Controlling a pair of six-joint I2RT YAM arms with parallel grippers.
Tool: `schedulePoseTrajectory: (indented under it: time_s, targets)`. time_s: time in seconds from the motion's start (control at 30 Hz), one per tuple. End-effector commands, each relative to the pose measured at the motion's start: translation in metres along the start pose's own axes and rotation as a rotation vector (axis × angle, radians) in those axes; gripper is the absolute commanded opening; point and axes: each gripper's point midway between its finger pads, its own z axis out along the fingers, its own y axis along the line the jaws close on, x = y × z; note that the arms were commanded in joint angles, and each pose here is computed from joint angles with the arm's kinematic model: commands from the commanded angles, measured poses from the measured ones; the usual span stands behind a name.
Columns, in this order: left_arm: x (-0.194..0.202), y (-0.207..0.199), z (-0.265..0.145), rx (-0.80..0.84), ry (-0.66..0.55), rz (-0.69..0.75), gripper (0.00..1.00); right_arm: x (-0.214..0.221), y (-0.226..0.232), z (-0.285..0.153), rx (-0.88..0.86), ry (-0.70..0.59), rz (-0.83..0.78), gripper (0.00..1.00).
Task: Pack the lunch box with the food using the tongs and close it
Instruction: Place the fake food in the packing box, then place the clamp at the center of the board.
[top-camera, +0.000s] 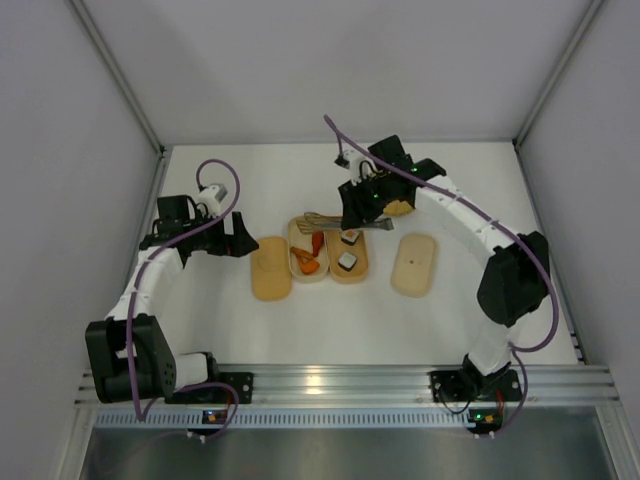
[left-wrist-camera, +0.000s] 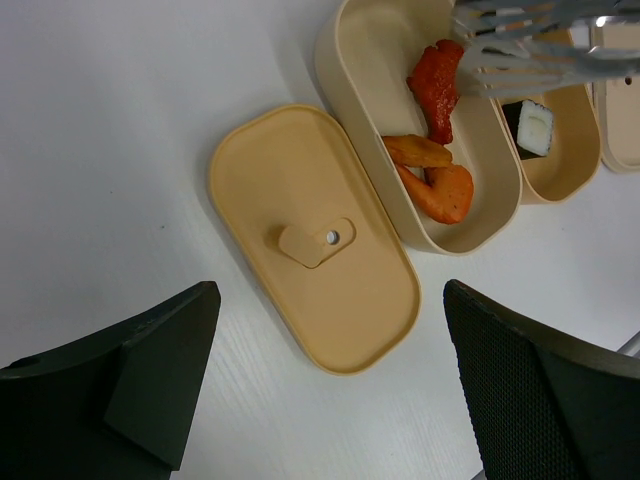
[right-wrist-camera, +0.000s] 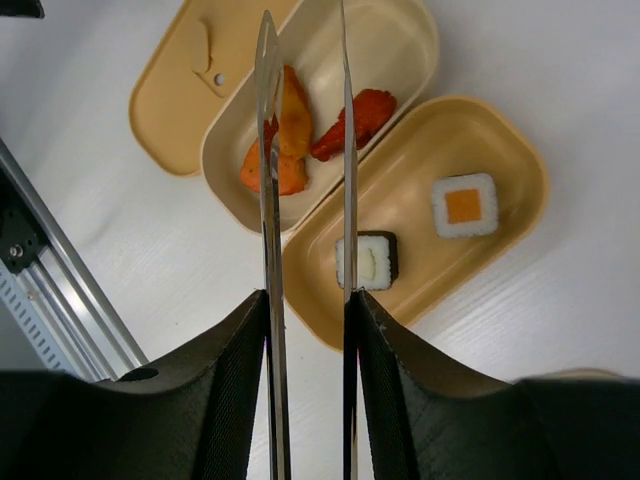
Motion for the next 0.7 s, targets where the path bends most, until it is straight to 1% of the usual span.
schedulePoseTrajectory:
  time_s: [0.0,0.07,0.1,0.17,0.2,0.27,0.3,0.37,0.4,0.43,0.47,0.53,0.57,0.63,0.67]
  targets:
    - [-0.023,-0.004,-0.009,0.004,-0.054,0.071,0.98,-0.045,-0.021,-0.077,0.075,-0.206,-0.011,0.39]
    - [-0.026,-0.004,-0.010,0.000,-0.058,0.082,0.98,-0.036,-0.049,-0.094,0.122,-0.218,0.027,0.38]
    - [-0.027,-0.004,-0.010,0.000,-0.061,0.086,0.98,-0.031,-0.078,-0.115,0.185,-0.248,0.067,0.38]
    - [-0.027,-0.003,-0.009,-0.001,-0.061,0.089,0.98,-0.016,-0.109,-0.134,0.251,-0.260,0.098,0.38]
    - [-0.028,-0.003,-0.009,0.001,-0.062,0.088,0.98,-0.003,-0.139,-0.153,0.311,-0.276,0.149,0.38]
    - [-0.028,-0.002,-0.008,-0.001,-0.062,0.087,0.98,0.019,-0.170,-0.166,0.380,-0.273,0.184,0.38]
    - [-0.028,-0.002,-0.008,0.000,-0.062,0.085,0.98,0.035,-0.203,-0.189,0.452,-0.299,0.236,0.38]
    - [-0.029,-0.001,-0.006,0.000,-0.063,0.078,0.98,0.058,-0.234,-0.198,0.513,-0.279,0.281,0.37]
    - [-0.029,0.000,-0.006,-0.002,-0.065,0.079,0.98,0.072,-0.254,-0.212,0.562,-0.286,0.316,0.37]
    - [-0.029,0.000,-0.005,-0.002,-0.063,0.074,0.98,0.077,-0.267,-0.218,0.589,-0.289,0.325,0.37]
    - [-0.029,0.001,-0.004,-0.003,-0.064,0.072,0.98,0.093,-0.287,-0.220,0.626,-0.264,0.359,0.37]
    - [-0.031,0.002,-0.003,-0.006,-0.066,0.073,0.98,0.100,-0.306,-0.221,0.656,-0.254,0.365,0.38]
    - [-0.031,0.004,-0.003,-0.013,-0.067,0.076,0.98,0.112,-0.319,-0.213,0.672,-0.218,0.381,0.38]
    - [-0.034,0.006,-0.003,-0.021,-0.068,0.082,0.98,0.118,-0.333,-0.209,0.697,-0.198,0.389,0.38]
    - [-0.034,0.007,-0.003,-0.028,-0.066,0.086,0.98,0.127,-0.342,-0.199,0.694,-0.175,0.412,0.38]
